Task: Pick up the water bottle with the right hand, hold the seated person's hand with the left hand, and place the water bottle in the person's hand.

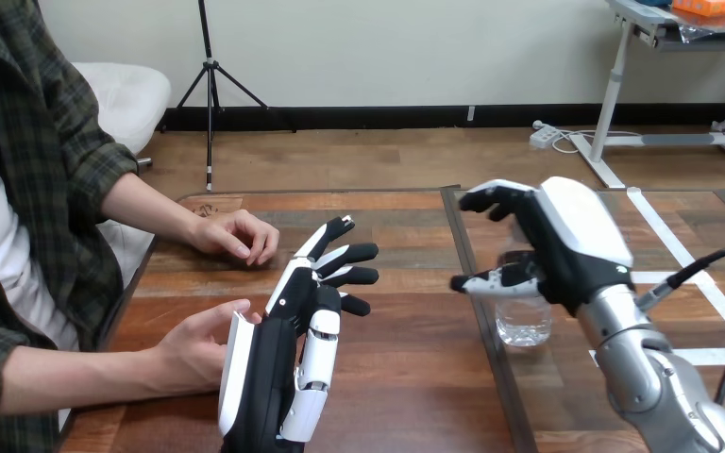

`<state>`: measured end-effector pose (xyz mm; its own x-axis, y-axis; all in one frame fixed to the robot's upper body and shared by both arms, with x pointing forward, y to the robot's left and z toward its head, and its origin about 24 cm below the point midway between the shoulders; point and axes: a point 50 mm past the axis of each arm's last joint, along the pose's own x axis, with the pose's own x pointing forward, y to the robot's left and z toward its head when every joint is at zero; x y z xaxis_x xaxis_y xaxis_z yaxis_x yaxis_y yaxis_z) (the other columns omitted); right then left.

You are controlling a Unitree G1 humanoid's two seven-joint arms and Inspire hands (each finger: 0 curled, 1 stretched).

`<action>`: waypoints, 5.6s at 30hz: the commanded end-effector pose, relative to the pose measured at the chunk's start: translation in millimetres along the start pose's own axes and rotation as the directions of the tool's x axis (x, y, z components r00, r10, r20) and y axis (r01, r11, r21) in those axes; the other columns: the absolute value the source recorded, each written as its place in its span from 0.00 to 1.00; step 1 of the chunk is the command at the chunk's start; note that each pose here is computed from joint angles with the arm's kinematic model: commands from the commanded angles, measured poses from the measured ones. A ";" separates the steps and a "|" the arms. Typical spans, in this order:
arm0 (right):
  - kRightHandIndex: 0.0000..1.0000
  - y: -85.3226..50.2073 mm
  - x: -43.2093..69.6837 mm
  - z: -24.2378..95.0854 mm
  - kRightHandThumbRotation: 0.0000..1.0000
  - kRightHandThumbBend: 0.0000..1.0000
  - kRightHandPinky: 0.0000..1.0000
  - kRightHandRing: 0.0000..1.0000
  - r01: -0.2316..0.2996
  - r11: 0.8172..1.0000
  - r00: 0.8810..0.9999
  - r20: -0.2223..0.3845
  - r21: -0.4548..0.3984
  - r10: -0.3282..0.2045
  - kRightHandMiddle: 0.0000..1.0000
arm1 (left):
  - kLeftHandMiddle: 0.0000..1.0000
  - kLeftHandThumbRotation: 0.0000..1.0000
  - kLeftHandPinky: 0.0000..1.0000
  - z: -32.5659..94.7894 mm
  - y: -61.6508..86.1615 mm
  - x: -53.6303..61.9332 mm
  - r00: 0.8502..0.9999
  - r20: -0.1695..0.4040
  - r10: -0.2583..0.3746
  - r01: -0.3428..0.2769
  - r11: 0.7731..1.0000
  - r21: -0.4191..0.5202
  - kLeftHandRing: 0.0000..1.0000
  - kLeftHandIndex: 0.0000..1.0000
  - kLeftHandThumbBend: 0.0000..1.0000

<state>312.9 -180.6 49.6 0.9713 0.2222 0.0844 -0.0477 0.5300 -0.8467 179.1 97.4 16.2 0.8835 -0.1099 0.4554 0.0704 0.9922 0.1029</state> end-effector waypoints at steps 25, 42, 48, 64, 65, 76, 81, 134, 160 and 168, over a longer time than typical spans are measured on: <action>0.68 14.8 -9.4 16.4 0.00 0.74 0.65 0.72 -0.060 0.998 0.997 0.048 0.033 0.058 0.74 | 0.76 1.00 0.56 5.3 -1.4 15.2 0.998 0.069 0.009 -0.008 1.000 -0.013 0.69 0.86 0.10; 0.69 11.1 -9.9 14.1 0.00 0.73 0.67 0.73 -0.064 0.998 0.998 0.018 0.007 0.064 0.74 | 0.76 1.00 0.55 4.8 0.2 15.2 0.998 0.067 0.011 -0.010 1.000 -0.013 0.69 0.86 0.10; 0.70 10.0 -10.1 13.2 0.00 0.72 0.68 0.73 -0.065 0.998 0.998 0.008 0.003 0.065 0.75 | 0.76 1.00 0.55 4.6 1.0 15.0 0.998 0.066 0.010 -0.009 1.000 -0.010 0.69 0.86 0.11; 0.70 5.9 -10.5 8.8 0.00 0.72 0.67 0.72 -0.023 1.000 1.000 -0.001 0.003 0.023 0.75 | 0.75 1.00 0.55 4.1 3.9 14.5 0.998 0.067 0.003 -0.003 1.000 -0.005 0.69 0.86 0.10; 0.70 5.7 -10.6 8.7 0.00 0.72 0.66 0.72 -0.020 1.000 1.000 -0.001 0.003 0.020 0.74 | 0.75 1.00 0.55 4.1 4.0 14.5 0.998 0.067 0.003 -0.003 1.000 -0.005 0.69 0.86 0.10; 0.70 2.5 -11.6 5.4 0.00 0.73 0.66 0.72 0.007 0.999 1.000 -0.013 0.036 -0.006 0.74 | 0.76 1.00 0.55 4.8 4.6 14.2 0.998 0.069 -0.001 0.001 1.000 0.001 0.69 0.86 0.09; 0.70 2.5 -12.5 5.4 0.00 0.73 0.66 0.72 0.005 0.999 1.000 -0.012 0.050 -0.005 0.74 | 0.75 1.00 0.55 4.5 4.3 13.9 0.998 0.069 -0.001 0.001 1.000 0.003 0.69 0.85 0.10; 0.79 -48.3 -8.3 -2.3 0.00 0.94 0.79 0.84 -0.004 0.945 0.993 0.112 -0.328 0.043 0.83 | 0.76 1.00 0.56 3.9 -2.4 15.1 0.998 0.057 0.009 -0.009 1.000 -0.004 0.69 0.86 0.11; 0.80 -61.3 -6.8 -21.7 0.00 0.92 0.81 0.84 -0.070 0.891 0.997 -0.007 -0.450 0.075 0.83 | 0.76 1.00 0.55 2.9 -3.4 13.9 0.998 0.061 0.010 -0.010 1.000 -0.010 0.69 0.86 0.09; 0.81 -61.4 -7.2 -25.1 0.00 0.90 0.82 0.83 -0.104 0.881 0.995 -0.045 -0.461 0.093 0.83 | 0.76 1.00 0.55 3.3 -4.9 12.8 0.998 0.057 0.012 -0.011 1.000 -0.017 0.69 0.86 0.11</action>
<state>297.7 -234.1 57.8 0.9687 0.2307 -0.0921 -0.1172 0.0977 -0.9883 179.0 97.6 13.2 0.8907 -0.0927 0.4451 0.0559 0.9939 0.0951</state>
